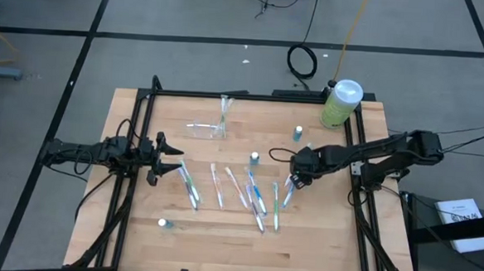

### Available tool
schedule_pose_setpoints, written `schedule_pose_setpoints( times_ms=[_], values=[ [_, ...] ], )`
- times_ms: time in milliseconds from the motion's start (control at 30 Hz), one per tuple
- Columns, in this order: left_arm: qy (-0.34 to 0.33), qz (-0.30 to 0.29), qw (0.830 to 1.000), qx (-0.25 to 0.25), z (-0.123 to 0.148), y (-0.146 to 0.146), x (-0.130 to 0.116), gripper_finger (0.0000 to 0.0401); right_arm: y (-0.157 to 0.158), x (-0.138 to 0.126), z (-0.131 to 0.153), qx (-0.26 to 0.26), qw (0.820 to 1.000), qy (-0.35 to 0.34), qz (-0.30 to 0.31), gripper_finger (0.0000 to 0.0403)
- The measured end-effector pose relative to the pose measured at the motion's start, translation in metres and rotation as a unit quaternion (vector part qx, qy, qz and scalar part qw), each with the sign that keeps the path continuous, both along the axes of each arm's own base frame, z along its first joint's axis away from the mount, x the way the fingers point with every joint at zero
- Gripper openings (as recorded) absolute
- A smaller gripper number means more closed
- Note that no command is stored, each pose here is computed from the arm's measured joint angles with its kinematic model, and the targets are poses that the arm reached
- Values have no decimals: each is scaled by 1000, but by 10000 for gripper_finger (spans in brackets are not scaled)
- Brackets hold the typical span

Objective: Pick & Place toothbrushing station
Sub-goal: Put the green toothbrush into the transparent organizer

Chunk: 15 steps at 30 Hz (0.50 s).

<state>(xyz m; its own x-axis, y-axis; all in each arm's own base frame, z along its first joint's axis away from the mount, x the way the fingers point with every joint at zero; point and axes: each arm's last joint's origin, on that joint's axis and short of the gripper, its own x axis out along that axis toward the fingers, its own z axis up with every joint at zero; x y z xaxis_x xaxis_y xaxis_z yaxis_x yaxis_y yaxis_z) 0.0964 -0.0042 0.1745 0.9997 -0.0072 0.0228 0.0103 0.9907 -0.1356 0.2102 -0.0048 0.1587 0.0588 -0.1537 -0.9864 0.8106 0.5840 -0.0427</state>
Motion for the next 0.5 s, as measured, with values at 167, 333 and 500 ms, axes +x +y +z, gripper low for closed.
schedule_pose_setpoints(
  times_ms=[167, 333, 500],
  values=[
    [0, 0, 1000, 0, 0, 0, 0, 230, 0, -9, -15, 7, 1000, 2, -24, 169],
    [0, 0, 1000, 0, 0, 0, 0, 230, 0, -14, -25, 3, 999, -11, -40, 169],
    [0, 0, 1000, 0, 0, 0, 0, 230, 0, -17, -28, 1, 999, -4, -37, 154]
  ],
)
